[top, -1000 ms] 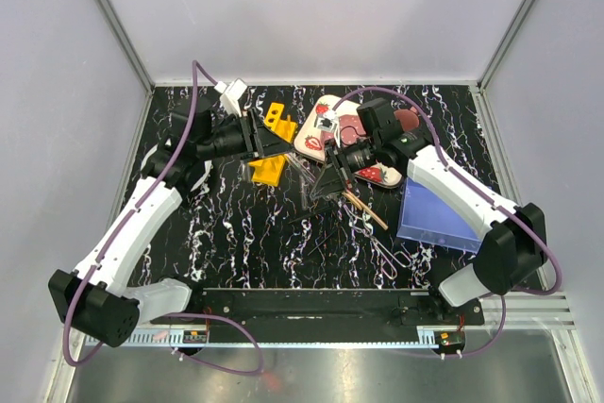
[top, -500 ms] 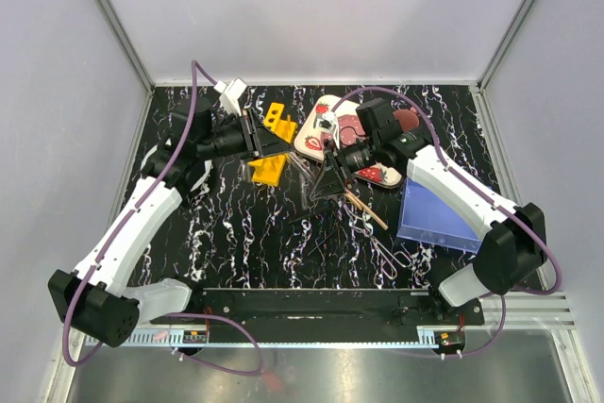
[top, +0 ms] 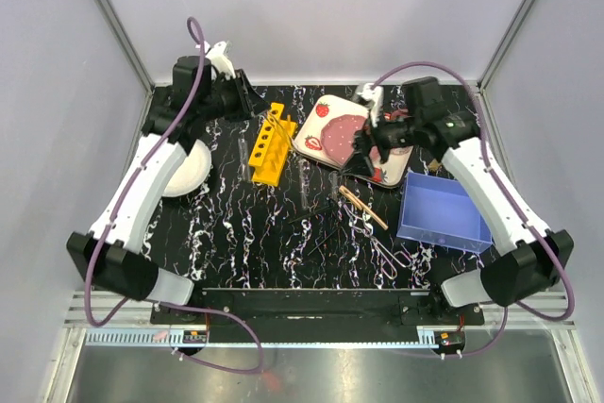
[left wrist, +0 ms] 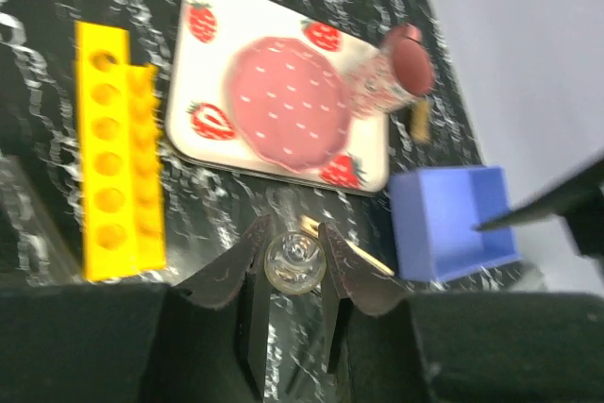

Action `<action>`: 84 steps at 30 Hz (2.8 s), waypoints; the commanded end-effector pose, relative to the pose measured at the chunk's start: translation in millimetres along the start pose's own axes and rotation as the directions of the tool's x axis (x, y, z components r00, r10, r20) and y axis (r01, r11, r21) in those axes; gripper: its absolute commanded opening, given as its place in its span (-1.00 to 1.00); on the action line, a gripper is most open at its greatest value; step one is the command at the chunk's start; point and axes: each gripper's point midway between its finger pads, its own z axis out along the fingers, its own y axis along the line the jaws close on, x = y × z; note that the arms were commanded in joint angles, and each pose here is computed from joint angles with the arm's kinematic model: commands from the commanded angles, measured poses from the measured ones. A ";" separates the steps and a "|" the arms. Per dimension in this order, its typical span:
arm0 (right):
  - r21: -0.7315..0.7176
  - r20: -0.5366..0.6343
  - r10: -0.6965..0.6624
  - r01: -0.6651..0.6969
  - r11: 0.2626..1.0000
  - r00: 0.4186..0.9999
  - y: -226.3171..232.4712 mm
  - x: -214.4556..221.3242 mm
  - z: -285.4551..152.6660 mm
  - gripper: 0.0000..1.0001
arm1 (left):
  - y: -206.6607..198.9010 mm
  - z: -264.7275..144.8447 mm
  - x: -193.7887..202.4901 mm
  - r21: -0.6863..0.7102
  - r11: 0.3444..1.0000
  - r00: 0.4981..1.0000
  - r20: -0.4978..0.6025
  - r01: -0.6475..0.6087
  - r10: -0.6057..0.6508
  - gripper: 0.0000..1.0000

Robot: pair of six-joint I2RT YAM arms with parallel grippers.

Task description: Organize the chemistry lab equipment

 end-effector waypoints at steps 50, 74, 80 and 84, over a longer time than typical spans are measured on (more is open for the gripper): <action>0.146 0.147 0.087 -0.109 0.983 0.985 -32.9 55.1 -45.7 1.00 | 122.1 133.1 -93.2 -0.408 0.884 0.951 0.101 -0.229 0.293 -0.70; 0.150 0.154 0.082 -0.106 0.983 0.985 -32.4 54.4 -48.1 0.99 | 136.3 140.0 -68.9 -0.411 0.880 0.960 0.039 -0.237 0.277 -0.70; 0.146 0.153 0.086 -0.109 0.983 0.984 -32.1 55.0 -47.5 0.99 | 142.7 143.5 -59.0 -0.411 0.878 0.961 0.013 -0.245 0.275 -0.70; 0.149 0.153 0.085 -0.108 0.983 0.984 -32.9 55.5 -47.7 0.99 | 151.9 154.3 -45.6 -0.407 0.875 0.960 -0.021 -0.263 0.279 -0.70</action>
